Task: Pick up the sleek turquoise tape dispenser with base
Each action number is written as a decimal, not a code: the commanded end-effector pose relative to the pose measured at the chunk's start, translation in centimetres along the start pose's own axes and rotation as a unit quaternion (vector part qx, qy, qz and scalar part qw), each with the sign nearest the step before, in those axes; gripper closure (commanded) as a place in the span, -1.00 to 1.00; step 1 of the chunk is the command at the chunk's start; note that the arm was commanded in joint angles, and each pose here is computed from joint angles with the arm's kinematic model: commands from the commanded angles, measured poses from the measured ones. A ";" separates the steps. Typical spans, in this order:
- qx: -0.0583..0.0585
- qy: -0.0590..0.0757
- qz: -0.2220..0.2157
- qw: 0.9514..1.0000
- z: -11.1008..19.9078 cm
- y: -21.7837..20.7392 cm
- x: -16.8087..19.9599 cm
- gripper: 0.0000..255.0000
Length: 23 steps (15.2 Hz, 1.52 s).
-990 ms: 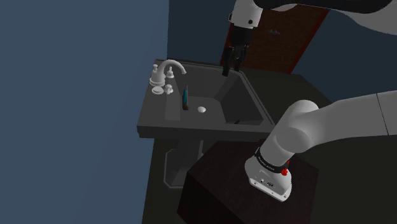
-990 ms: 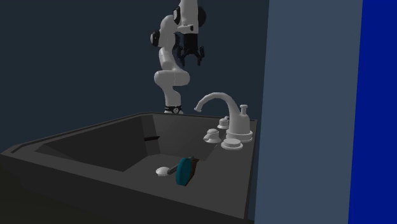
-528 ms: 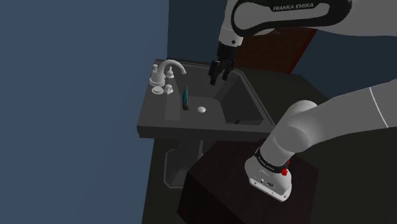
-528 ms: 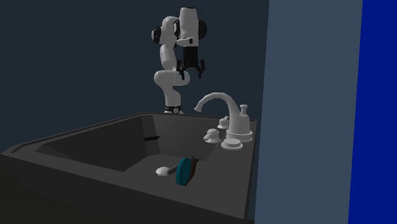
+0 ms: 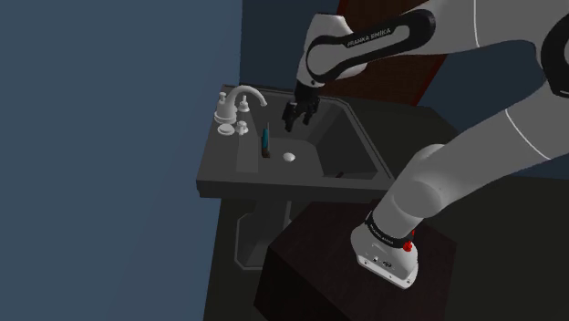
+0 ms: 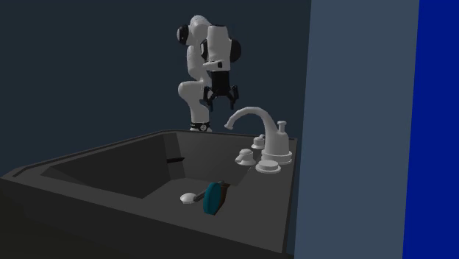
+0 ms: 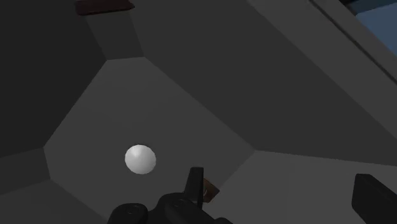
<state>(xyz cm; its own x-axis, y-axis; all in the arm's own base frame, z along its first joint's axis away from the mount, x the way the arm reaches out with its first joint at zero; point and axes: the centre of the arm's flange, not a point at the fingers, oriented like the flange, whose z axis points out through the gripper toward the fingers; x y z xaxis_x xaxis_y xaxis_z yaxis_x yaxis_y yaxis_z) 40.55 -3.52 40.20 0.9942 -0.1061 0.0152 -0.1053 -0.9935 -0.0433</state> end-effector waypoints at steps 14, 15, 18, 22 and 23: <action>-0.013 0.060 0.049 0.997 14.1 5.5 11.3 -1.00; -0.013 0.064 0.053 0.996 15.0 5.9 12.1 -1.00; -0.016 0.076 0.063 0.995 17.6 7.2 14.5 -1.00; -0.019 0.092 0.076 0.993 21.0 8.9 17.6 -1.00; -0.019 0.092 0.076 0.993 21.1 9.0 17.7 -1.00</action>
<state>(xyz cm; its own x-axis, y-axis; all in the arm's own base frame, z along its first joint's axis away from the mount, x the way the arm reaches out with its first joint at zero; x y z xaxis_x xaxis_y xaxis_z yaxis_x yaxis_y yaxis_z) 57.10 -13.12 19.58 0.9486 -0.2539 0.1891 -0.2546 -0.9668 -0.0210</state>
